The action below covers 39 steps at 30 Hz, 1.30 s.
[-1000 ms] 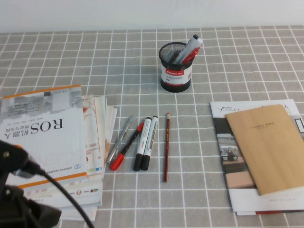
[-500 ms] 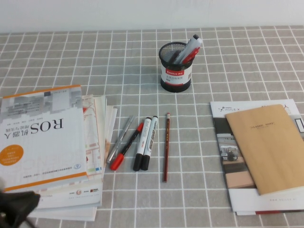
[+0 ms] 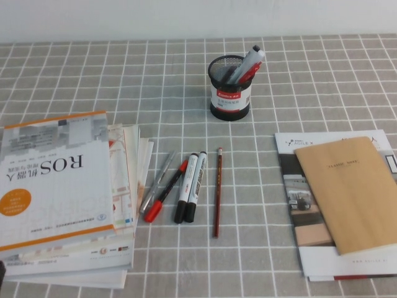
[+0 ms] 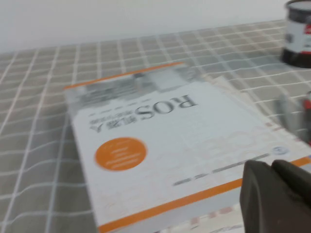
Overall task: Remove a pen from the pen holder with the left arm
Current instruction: 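Take a marker out of the pen holder and lay it on the table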
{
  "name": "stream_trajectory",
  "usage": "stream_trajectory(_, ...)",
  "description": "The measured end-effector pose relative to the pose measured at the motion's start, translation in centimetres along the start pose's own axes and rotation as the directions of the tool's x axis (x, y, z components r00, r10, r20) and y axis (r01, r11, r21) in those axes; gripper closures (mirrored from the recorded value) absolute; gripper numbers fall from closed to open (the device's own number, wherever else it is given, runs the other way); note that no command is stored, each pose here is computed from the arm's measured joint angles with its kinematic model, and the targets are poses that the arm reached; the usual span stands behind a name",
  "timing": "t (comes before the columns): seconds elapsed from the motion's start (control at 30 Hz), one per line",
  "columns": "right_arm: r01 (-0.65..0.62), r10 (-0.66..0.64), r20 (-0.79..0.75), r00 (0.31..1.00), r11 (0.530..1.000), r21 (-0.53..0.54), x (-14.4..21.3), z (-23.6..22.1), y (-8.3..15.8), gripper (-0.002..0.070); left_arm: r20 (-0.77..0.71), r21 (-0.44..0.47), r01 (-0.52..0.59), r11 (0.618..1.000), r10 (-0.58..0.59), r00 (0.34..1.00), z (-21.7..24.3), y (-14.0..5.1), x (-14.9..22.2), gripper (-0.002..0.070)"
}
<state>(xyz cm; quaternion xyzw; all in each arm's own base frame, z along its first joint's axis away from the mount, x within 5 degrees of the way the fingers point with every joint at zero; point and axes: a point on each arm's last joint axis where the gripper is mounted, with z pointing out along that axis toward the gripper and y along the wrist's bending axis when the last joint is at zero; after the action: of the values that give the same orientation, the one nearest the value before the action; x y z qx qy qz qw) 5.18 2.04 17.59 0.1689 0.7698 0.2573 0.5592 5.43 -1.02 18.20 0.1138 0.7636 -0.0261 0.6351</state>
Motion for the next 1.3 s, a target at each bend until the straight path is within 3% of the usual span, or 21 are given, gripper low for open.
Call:
stream_trajectory(0.27,0.000,0.000,0.000,1.000,1.000,0.000,0.0,0.0,0.0,0.0689,-0.089,-0.129,0.044,0.991,-0.056,0.994,-0.1,0.6,0.9,0.0676)
stream_trajectory(1.3,0.000,0.000,0.000,1.000,1.000,0.000,0.0,0.0,0.0,0.0689,-0.122,-0.131,0.030,0.991,-0.046,0.991,-0.1,0.6,1.2,0.0677)
